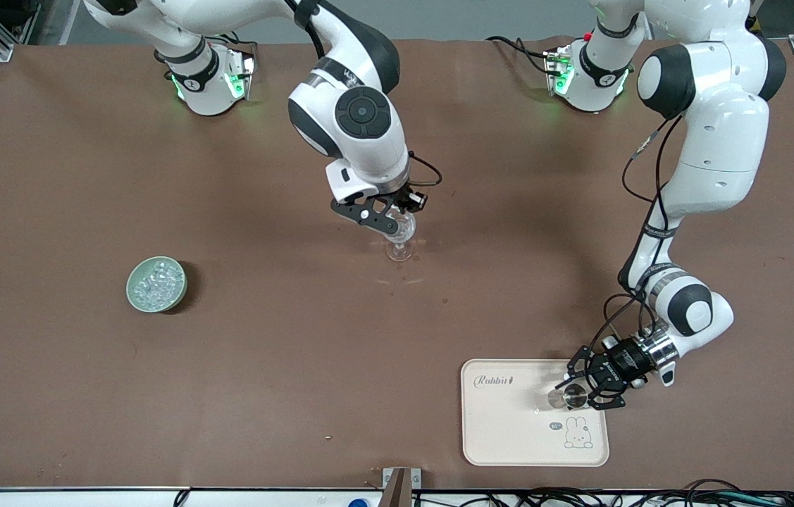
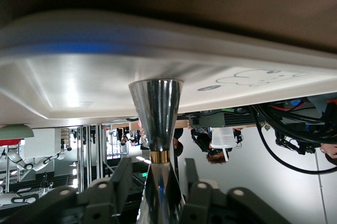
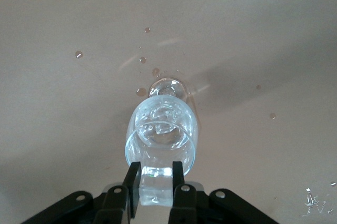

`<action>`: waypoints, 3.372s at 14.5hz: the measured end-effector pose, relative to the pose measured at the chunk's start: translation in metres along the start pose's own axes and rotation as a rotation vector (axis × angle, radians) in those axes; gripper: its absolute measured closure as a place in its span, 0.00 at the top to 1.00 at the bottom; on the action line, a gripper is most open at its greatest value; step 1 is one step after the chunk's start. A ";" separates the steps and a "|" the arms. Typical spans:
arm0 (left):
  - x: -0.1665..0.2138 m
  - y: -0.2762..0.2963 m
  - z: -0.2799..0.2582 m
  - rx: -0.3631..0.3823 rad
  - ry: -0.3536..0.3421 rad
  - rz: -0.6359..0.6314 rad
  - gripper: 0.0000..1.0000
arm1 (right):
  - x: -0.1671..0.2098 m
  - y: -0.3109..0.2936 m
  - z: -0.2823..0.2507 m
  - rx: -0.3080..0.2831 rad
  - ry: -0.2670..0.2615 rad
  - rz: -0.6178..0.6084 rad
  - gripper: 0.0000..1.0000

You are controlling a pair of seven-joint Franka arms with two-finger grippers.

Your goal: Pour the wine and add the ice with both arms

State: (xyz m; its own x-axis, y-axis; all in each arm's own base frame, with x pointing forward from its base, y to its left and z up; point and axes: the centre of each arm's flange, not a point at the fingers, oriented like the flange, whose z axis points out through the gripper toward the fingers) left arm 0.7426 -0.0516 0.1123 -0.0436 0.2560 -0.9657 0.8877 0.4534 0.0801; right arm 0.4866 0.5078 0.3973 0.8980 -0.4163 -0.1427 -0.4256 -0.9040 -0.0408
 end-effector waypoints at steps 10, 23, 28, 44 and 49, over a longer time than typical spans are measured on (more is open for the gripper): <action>-0.027 0.041 -0.069 0.198 0.199 0.253 1.00 | 0.001 0.000 0.006 -0.008 -0.004 0.000 0.28; -0.278 0.060 -0.132 0.712 0.663 1.239 1.00 | 0.008 0.000 -0.001 -0.011 0.000 0.009 0.48; -0.380 0.032 -0.186 0.936 0.723 1.480 1.00 | 0.085 0.031 -0.077 -0.021 0.168 0.075 0.96; -0.476 -0.124 -0.230 1.343 0.655 1.792 1.00 | 0.244 0.433 -0.337 -0.141 0.131 -0.196 1.00; -0.472 -0.125 -0.216 1.358 0.674 1.721 1.00 | 0.239 0.444 -0.316 -0.103 0.112 -0.203 1.00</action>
State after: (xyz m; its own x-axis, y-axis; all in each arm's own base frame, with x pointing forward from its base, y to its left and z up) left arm 0.5532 -0.0448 0.6117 0.9970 -0.0759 0.0163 -0.0763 -0.9968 0.0225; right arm 0.5481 -0.0237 0.6571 0.9731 -0.2285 -0.0308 -0.2271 -0.9729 0.0444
